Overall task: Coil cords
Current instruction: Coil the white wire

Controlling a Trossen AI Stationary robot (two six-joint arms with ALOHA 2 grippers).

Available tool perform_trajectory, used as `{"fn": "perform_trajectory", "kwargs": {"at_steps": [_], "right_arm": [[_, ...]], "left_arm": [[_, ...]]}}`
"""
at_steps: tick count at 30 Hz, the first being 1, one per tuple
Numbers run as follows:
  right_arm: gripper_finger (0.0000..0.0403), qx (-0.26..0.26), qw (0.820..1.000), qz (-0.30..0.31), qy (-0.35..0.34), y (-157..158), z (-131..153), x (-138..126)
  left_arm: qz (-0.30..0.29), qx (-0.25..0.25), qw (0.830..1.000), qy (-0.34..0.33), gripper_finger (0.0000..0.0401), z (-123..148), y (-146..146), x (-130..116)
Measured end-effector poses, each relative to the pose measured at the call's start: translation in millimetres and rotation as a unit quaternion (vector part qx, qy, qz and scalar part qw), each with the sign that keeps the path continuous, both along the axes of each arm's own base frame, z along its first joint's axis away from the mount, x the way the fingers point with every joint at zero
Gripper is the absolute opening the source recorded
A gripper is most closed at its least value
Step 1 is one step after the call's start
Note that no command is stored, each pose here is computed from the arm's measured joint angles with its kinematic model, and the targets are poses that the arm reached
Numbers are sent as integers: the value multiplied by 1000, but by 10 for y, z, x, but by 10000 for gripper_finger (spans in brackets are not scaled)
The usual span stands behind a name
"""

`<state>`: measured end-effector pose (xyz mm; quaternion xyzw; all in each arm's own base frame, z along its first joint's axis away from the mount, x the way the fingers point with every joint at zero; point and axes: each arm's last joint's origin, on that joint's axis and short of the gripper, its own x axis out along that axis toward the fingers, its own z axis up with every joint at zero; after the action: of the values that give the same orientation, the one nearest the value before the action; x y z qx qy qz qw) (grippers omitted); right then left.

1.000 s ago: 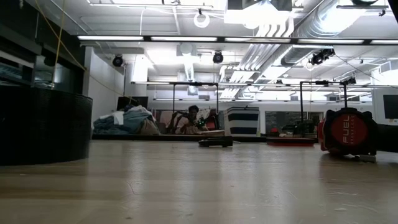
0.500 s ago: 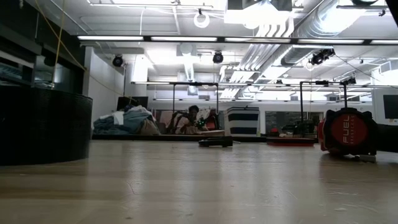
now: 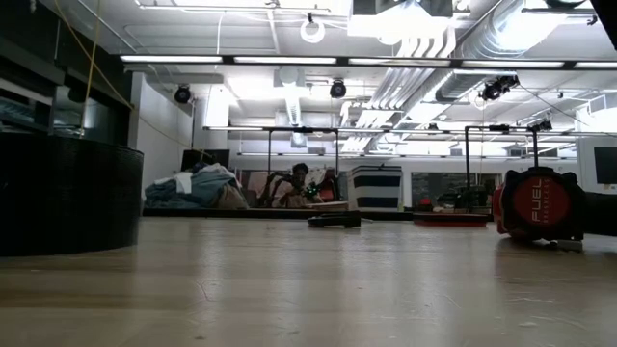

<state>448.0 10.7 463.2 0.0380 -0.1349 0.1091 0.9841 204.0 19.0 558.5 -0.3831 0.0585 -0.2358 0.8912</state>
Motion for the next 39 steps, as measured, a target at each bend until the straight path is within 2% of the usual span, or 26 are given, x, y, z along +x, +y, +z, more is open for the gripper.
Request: {"fn": "perform_trajectory", "kwargs": {"at_steps": [7,15,24,28,30,34,39], "right_arm": [[0,-18,1000,-11,-4,-115,73,-72],[0,-39,999,-34,4,-310,202,-237],[0,-66,995,-67,34,-466,312,-441],[2,-64,994,-85,32,-520,382,-531],[2,-66,993,-94,35,-531,403,-560],[2,-68,991,-95,68,-529,330,-542],[1,-67,990,-96,81,-529,310,-544]], "left_arm": [[-27,-10,997,74,1,-119,-107,-78],[-5,10,991,134,1,-227,-149,-261],[57,72,976,200,1,-381,-127,-416],[116,113,961,225,1,-440,-96,-454],[149,139,955,214,1,-423,-78,-472],[231,192,933,198,1,-390,-30,-528],[262,240,921,162,1,-323,-21,-624]]}}
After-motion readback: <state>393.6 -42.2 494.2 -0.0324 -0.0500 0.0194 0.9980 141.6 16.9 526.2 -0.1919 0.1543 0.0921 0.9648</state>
